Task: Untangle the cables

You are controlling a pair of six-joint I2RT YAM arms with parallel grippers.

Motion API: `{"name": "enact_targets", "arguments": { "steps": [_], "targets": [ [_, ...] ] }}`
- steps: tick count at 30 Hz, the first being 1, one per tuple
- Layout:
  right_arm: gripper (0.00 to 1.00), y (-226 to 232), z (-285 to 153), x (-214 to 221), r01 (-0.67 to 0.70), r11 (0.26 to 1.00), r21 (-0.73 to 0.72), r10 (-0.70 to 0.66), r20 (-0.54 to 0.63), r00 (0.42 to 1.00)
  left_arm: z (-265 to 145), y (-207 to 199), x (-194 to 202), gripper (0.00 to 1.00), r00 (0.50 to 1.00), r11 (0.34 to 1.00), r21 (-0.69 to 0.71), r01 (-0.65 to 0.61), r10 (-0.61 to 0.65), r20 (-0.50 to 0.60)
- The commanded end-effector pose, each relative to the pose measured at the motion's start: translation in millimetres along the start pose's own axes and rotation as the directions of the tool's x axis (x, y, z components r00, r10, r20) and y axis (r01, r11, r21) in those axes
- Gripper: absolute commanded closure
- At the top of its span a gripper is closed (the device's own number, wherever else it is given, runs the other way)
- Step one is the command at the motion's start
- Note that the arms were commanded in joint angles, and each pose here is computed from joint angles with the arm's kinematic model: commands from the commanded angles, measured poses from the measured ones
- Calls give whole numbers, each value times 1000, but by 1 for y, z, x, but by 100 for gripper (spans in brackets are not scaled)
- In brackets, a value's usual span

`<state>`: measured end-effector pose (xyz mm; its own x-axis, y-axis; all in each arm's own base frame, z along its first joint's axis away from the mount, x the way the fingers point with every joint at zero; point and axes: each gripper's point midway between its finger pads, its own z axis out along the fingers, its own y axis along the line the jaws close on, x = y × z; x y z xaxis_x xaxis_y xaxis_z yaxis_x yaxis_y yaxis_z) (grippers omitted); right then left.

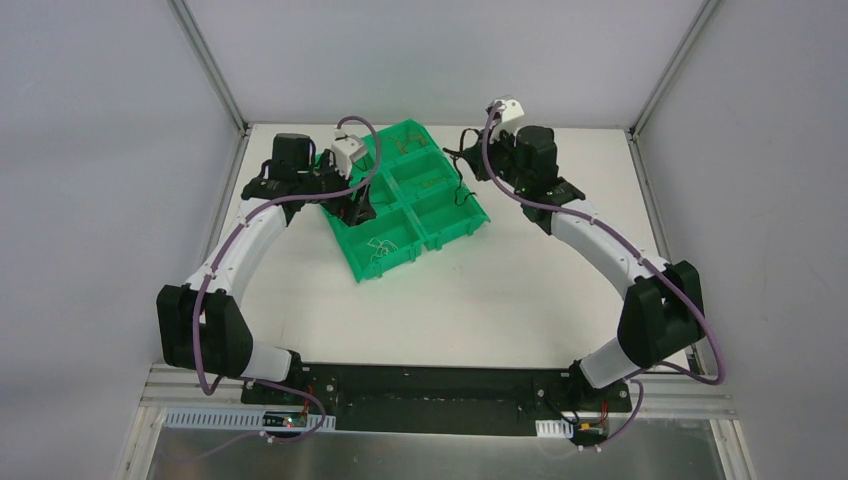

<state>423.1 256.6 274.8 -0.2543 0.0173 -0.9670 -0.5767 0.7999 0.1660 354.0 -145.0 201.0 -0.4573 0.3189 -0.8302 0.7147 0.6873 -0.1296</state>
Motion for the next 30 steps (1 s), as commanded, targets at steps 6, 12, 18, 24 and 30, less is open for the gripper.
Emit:
{"name": "enact_targets", "arguments": {
  "steps": [6,12,18,24,30],
  "targets": [
    [100,13,10,31,109,994,16,-109,19,994,-6,10,-13,8,999,999,-35,-9,11,42],
    [100,48,-4,55,43,998,-46,-45,-48,998,-8,12,-12,9,999,999,-41,-15,16,43],
    [100,46,-2,64,-13,1000,-17,12,-80,997,-8,12,-13,9,999,999,-39,-21,23,47],
    [100,59,-14,81,-60,995,-83,48,-139,989,-9,14,-13,8,999,999,-44,-25,27,47],
    [100,37,-8,94,-74,997,-1,73,-185,980,-9,15,-11,8,999,999,-46,-24,26,43]
  ]
}}
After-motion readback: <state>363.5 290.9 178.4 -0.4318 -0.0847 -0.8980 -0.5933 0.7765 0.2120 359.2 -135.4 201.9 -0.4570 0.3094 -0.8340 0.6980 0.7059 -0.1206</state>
